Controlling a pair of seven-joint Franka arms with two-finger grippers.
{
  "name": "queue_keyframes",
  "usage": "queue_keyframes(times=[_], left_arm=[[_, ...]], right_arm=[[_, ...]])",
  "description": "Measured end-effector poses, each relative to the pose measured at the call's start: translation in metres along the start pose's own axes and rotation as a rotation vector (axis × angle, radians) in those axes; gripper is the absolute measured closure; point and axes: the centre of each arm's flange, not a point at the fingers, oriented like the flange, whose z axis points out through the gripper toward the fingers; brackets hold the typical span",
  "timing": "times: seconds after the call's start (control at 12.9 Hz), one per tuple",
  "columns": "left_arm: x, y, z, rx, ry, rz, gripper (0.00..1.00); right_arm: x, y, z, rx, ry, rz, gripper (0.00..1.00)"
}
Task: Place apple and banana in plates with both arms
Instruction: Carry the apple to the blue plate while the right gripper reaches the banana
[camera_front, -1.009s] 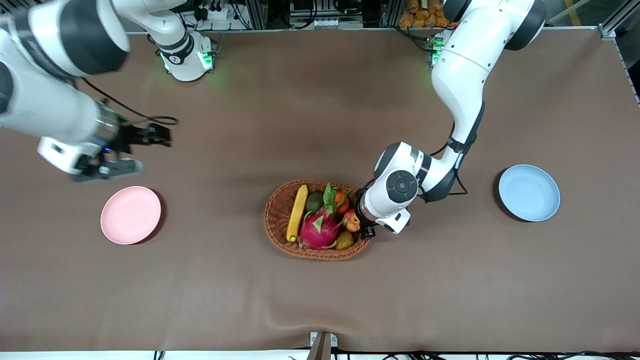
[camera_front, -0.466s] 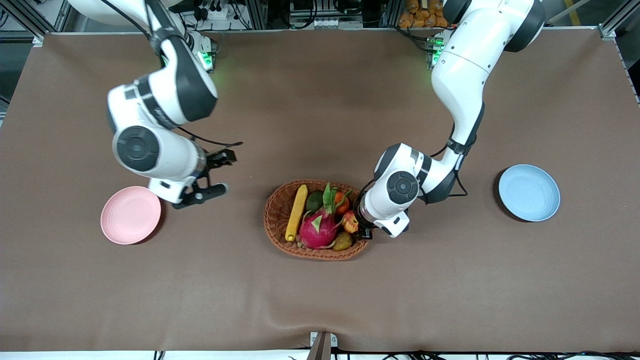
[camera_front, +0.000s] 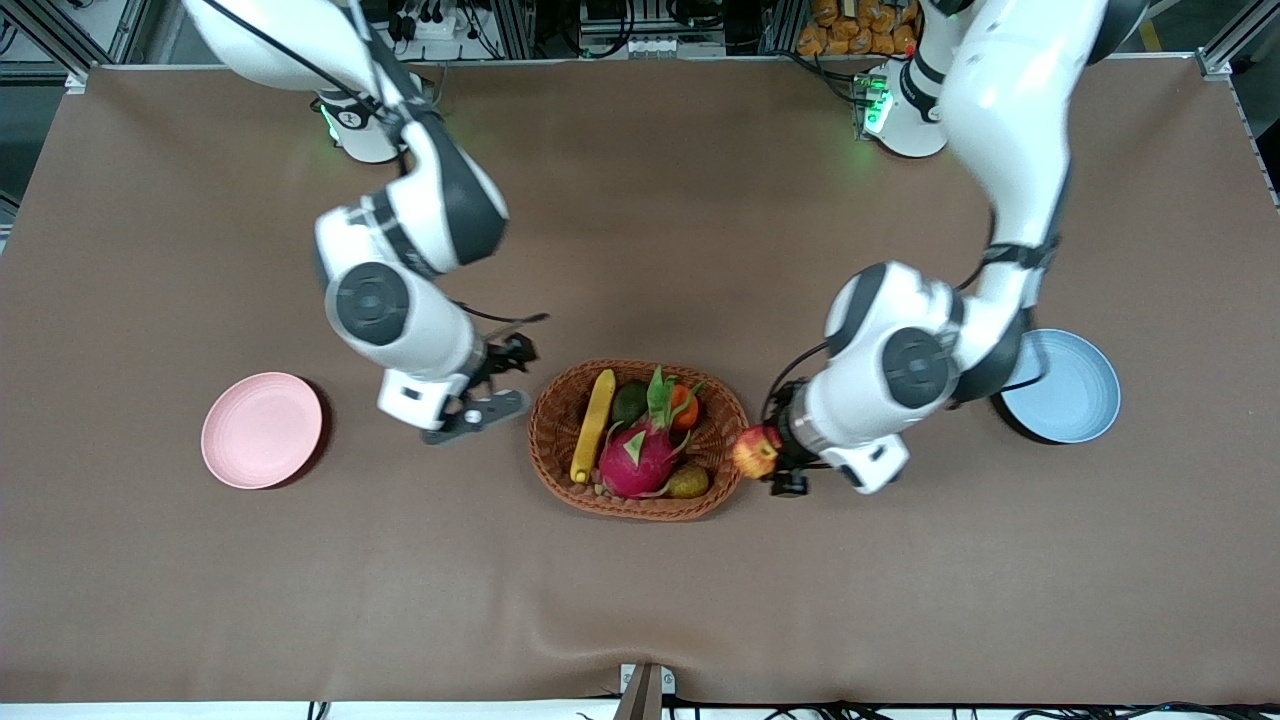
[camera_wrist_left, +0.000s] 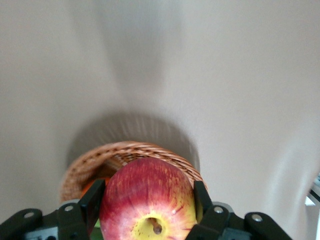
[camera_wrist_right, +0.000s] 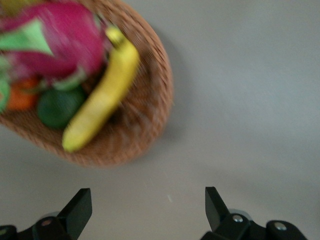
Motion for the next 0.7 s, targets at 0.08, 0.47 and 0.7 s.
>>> queue_keyframes(times=[0.08,0.47,0.7], left_arm=[[0.021,-0.001,-0.026,0.021,-0.014,0.033,0.24],[0.161,-0.012,-0.095,0.142,-0.037,0.245,0.24],[0.236,-0.014,-0.108,0.121,-0.049,0.308,0.24]], right_arm=[[0.008,-0.017,0.017,0.004,0.058,0.021,0.00],[0.031,-0.063,0.068,0.045,0.299,0.081,0.00],[0.038,-0.042,0.068,0.035,0.326,0.108,0.00]])
